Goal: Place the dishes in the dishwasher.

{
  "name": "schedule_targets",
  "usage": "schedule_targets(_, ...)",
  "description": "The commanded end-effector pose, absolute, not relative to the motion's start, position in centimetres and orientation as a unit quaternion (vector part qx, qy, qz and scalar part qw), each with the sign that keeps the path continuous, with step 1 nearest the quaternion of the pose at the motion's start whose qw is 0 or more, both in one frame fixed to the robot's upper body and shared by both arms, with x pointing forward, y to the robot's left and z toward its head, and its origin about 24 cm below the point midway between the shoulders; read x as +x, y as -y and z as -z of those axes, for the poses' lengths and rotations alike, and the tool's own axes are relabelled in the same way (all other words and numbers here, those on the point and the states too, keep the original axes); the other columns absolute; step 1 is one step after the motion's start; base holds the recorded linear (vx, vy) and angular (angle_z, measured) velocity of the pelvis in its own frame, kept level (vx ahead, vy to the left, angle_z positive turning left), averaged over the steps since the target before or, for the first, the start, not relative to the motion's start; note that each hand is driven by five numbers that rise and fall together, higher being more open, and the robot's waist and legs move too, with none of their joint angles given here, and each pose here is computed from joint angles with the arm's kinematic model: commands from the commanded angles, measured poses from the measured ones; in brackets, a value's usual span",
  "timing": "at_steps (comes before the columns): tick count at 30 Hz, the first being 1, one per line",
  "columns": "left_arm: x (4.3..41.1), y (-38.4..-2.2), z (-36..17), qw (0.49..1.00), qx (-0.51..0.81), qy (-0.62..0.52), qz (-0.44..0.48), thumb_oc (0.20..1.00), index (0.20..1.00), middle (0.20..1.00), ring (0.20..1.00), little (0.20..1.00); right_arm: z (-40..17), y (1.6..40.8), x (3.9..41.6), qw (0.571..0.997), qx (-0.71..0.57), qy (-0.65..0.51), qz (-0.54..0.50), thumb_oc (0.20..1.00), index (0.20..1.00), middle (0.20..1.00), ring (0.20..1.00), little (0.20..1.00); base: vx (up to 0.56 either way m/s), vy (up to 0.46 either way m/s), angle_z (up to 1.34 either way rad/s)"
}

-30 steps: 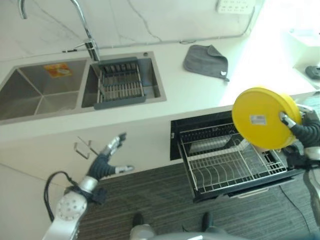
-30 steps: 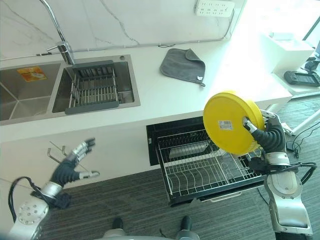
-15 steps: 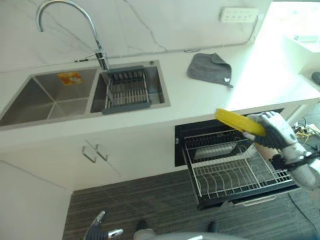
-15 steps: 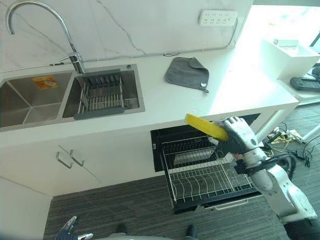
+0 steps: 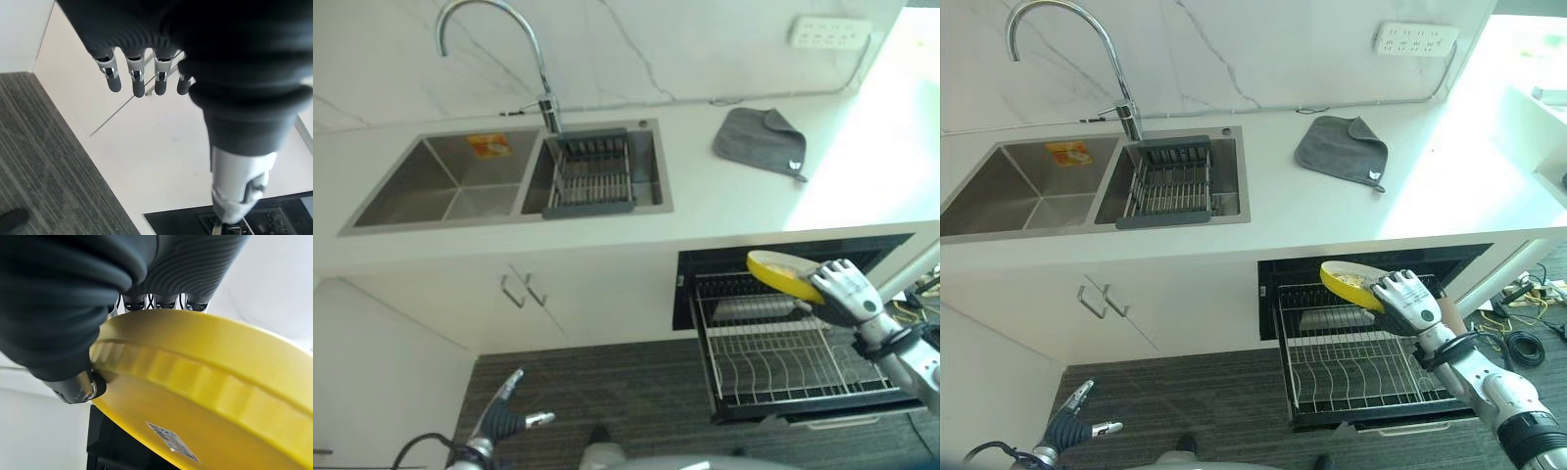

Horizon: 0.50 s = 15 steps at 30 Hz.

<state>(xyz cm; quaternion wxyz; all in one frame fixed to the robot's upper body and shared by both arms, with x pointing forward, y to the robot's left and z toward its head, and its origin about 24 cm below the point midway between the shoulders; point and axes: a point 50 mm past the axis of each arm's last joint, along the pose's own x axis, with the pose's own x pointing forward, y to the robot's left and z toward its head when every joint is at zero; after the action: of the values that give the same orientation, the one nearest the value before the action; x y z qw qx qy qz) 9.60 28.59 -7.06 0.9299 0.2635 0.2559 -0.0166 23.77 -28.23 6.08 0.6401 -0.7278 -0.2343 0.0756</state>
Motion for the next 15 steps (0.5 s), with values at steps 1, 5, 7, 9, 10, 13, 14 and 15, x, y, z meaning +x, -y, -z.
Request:
schedule_targets(1, 12.8, -29.9, 5.1, 0.935, 0.296, -0.197, 0.004, 1.000, 1.000, 1.000, 1.000, 1.000, -11.3, 27.5, 26.7, 0.606, -0.721, 0.335, -0.013, 0.200, 0.200, 0.200, 0.200, 0.200, -0.09, 0.015, -0.06)
schedule_targets(5, 12.9, -30.1, 5.2, 0.939, 0.283, -0.196, -0.016, 1.000, 1.000, 1.000, 1.000, 1.000, -11.4, 28.2, 27.2, 0.598, -0.731, 0.327, -0.022, 0.200, 0.200, 0.200, 0.200, 0.200, -0.01, 0.028, -0.13)
schedule_targets(7, 13.0, -30.0, 5.0, 0.938, 0.289, -0.191, -0.009, 1.000, 1.000, 1.000, 1.000, 1.000, -11.5, 28.5, 27.3, 0.594, -0.737, 0.321, -0.019, 0.200, 0.200, 0.200, 0.200, 0.200, 0.04, -0.020, 0.00)
schedule_targets(9, 13.3, -30.4, 4.3, 0.940, 0.287, -0.182, -0.010, 1.000, 1.000, 1.000, 1.000, 1.000, -11.6, 28.9, 27.4, 0.595, -0.740, 0.313, -0.013, 0.200, 0.200, 0.200, 0.200, 0.200, 0.02, -0.031, 0.04)
schedule_targets(10, 13.3, -30.4, 4.3, 0.941, 0.287, -0.182, -0.010, 1.000, 1.000, 1.000, 1.000, 1.000, -11.6, 28.9, 27.5, 0.595, -0.740, 0.313, -0.013, 0.200, 0.200, 0.200, 0.200, 0.200, 0.00, 0.000, 0.00)
schedule_targets(13, 13.9, -30.5, 3.7, 0.942, 0.290, -0.169, -0.006, 1.000, 1.000, 1.000, 1.000, 1.000, -12.0, 29.4, 27.9, 0.585, -0.750, 0.310, -0.009, 0.200, 0.200, 0.200, 0.200, 0.200, 0.00, 0.000, 0.00)
schedule_targets(14, 14.1, -30.6, 3.5, 0.942, 0.290, -0.166, -0.007, 1.000, 1.000, 1.000, 1.000, 1.000, -12.2, 29.5, 28.0, 0.579, -0.754, 0.310, -0.008, 0.200, 0.200, 0.200, 0.200, 0.200, 0.00, 0.000, 0.00)
schedule_targets(15, 14.2, -30.6, 3.3, 0.943, 0.292, -0.161, -0.006, 1.000, 1.000, 1.000, 1.000, 1.000, -12.5, 29.7, 28.3, 0.568, -0.763, 0.309, -0.007, 0.200, 0.200, 0.200, 0.200, 0.200, -0.04, -0.018, 0.02)
